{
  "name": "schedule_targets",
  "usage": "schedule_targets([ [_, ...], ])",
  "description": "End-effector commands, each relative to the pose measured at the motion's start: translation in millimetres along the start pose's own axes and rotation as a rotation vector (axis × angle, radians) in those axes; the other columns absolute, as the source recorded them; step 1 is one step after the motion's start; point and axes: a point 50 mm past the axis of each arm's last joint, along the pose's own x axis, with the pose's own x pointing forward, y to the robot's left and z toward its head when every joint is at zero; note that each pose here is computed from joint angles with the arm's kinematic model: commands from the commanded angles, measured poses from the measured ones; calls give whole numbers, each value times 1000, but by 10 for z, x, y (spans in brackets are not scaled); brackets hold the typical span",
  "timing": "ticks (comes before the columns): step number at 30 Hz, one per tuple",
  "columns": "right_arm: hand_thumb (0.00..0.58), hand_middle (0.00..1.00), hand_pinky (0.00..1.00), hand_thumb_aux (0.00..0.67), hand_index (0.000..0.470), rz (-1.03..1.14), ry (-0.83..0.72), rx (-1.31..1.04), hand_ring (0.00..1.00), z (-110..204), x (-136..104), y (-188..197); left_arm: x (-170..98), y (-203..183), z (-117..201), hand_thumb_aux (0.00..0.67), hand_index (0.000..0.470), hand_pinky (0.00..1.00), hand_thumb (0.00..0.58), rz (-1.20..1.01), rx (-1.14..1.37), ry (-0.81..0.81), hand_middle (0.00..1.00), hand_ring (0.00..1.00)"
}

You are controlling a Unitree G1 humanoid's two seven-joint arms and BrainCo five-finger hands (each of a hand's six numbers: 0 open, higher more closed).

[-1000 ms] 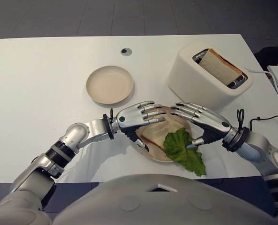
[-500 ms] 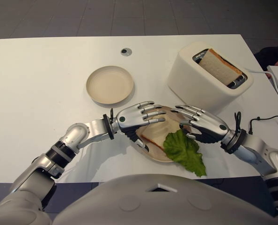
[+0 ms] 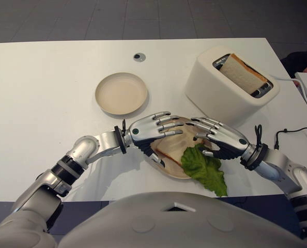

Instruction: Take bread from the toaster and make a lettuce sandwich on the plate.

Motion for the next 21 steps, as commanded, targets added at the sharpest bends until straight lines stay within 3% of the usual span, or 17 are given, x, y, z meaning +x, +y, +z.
schedule_targets([
  [1, 0, 0, 0, 0, 0, 40, 28, 2, 0, -56, -43, 27, -10, -22, -2, 0, 0, 0, 0, -17, -6, 1, 0, 0],
  [9, 0, 0, 0, 0, 0, 96, 32, -3, 0, -60, -79, 137, -20, -36, 7, 0, 0, 0, 0, -25, -7, 0, 0, 0],
  [10, 420, 0, 0, 318, 223, 99, 28, -5, 0, -54, -79, 143, -19, -38, 8, 0, 0, 0, 0, -27, -7, 0, 0, 0],
  [11, 532, 0, 0, 478, 335, 97, 21, -7, 0, -44, -74, 140, -18, -40, 4, 0, 0, 0, 0, -28, -3, 3, 0, 0],
  [12, 576, 0, 0, 617, 433, 92, 14, -9, 0, -35, -67, 133, -19, -38, -6, 0, 0, 0, 0, -29, 1, 7, 0, 0],
  [13, 580, 0, 0, 670, 470, 88, 7, -11, 0, -26, -61, 127, -20, -36, -15, 0, 0, 0, 0, -30, 3, 11, 0, 0],
  [21, 580, 0, 0, 670, 470, -12, -36, -30, 0, 35, -8, -5, -28, -14, -51, 0, 0, 0, 0, -32, 11, 13, 0, 0],
])
